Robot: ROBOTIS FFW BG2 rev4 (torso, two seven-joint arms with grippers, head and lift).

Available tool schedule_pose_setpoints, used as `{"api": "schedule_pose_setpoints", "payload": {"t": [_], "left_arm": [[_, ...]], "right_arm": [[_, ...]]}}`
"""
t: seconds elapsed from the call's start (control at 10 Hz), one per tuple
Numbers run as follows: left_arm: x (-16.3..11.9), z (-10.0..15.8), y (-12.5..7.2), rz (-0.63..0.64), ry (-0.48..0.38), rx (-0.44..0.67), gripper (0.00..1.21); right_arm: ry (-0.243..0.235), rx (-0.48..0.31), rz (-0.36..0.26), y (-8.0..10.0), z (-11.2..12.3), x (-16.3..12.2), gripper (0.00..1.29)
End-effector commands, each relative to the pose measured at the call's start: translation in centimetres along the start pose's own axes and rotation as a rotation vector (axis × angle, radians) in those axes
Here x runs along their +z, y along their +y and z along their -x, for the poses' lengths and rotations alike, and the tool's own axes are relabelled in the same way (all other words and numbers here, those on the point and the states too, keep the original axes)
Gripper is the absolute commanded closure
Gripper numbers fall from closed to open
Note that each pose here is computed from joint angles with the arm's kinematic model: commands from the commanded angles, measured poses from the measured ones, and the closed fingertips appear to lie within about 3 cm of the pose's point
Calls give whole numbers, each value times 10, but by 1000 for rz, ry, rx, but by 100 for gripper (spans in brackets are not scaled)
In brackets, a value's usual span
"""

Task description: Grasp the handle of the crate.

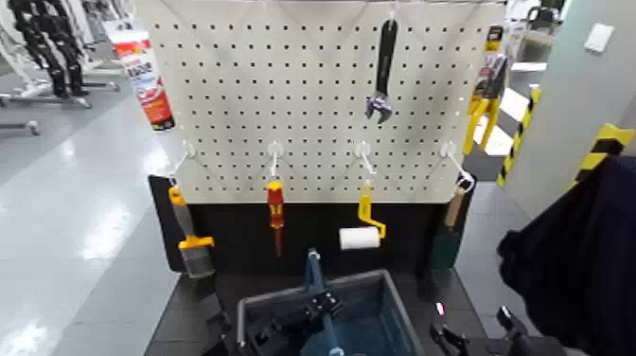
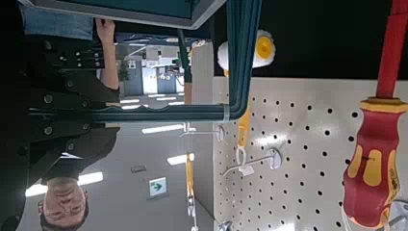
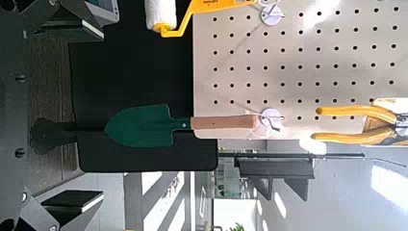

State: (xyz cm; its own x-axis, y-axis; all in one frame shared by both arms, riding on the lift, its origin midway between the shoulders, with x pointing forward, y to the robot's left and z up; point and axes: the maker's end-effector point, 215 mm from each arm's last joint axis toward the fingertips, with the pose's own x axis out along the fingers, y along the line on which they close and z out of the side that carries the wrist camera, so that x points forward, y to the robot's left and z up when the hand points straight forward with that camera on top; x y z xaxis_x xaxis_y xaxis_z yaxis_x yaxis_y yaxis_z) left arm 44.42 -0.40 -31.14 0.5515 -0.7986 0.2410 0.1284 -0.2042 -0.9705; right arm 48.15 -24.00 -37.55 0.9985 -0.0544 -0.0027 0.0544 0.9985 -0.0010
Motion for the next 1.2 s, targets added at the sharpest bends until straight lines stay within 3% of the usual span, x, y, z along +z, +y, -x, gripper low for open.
{"api": "schedule_pose_setpoints", "payload": {"t": [0.1, 0.5, 1.2], "left_arm": [[-11, 4, -17, 21, 2, -15, 119], [-16, 11, -44, 50, -16, 13, 119], [-22, 13, -45, 75, -16, 28, 119]], "right_arm": [[5, 3, 2, 2, 0, -1, 14], [5, 6, 1, 4, -1, -1, 14], [9, 7, 11, 5, 0, -3, 14]]}}
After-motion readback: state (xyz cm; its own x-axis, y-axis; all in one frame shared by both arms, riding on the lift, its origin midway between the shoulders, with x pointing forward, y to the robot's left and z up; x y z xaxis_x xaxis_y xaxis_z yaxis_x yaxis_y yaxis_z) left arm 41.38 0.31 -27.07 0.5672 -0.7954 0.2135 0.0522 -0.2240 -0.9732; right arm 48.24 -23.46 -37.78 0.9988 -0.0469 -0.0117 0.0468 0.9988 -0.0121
